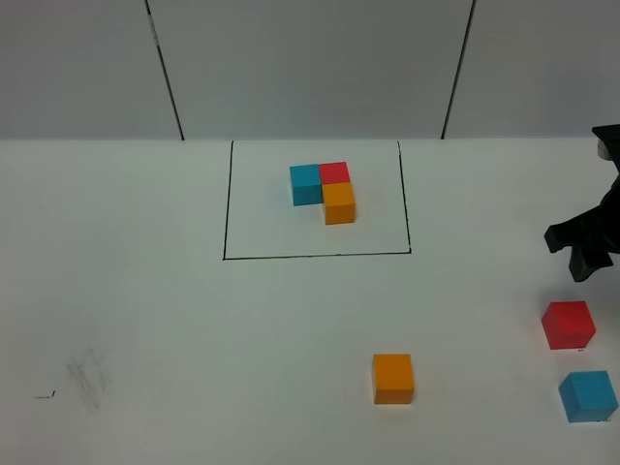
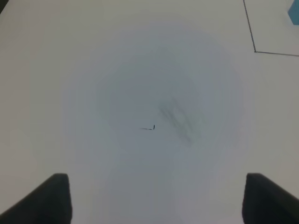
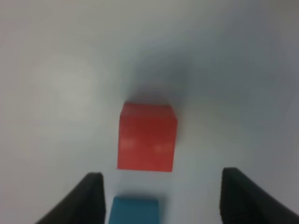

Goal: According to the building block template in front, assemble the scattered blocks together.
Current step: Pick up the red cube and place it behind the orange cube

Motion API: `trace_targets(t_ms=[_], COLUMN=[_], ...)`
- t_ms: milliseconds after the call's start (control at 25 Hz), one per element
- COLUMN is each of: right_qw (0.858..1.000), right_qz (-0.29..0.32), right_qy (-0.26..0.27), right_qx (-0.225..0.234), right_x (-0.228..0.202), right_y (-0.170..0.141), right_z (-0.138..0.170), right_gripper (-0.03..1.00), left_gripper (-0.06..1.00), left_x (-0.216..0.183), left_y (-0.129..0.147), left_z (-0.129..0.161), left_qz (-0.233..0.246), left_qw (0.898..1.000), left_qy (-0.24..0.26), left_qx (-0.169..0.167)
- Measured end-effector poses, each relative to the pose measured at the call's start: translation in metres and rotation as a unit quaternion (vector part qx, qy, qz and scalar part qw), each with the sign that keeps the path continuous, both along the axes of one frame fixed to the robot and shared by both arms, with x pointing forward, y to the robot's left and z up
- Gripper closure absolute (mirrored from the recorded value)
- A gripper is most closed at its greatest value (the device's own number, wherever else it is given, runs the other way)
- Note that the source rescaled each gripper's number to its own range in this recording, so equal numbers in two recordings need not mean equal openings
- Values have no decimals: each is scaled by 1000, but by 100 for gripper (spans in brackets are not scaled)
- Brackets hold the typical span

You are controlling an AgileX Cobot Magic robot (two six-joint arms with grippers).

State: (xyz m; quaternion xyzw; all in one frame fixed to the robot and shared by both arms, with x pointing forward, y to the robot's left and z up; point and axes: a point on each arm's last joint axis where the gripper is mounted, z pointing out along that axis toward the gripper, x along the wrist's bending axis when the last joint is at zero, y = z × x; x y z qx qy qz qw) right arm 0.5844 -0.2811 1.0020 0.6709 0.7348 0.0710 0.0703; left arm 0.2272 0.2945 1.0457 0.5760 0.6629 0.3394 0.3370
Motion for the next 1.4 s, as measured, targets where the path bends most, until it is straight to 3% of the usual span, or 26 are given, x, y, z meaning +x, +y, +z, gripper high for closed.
trace_targets(t_ms=[280,880,1400], right_qw=[999,999,998], right_qz=[-18,-27,-45], right_qy=[-10,25,14], right_qx=[34,32,53], right_x=[0,-10,-7], right_y=[5,5,8], right_z=[-7,-44,-44], right_gripper=[80,80,80], left_gripper=[30,30,30], left_x=[0,0,0], left_y=[0,0,0], left_z=[0,0,0], left_qz=[0,0,0], left_qw=[1000,1000,1000], left_qy=[0,0,0], left_qx=[0,0,0])
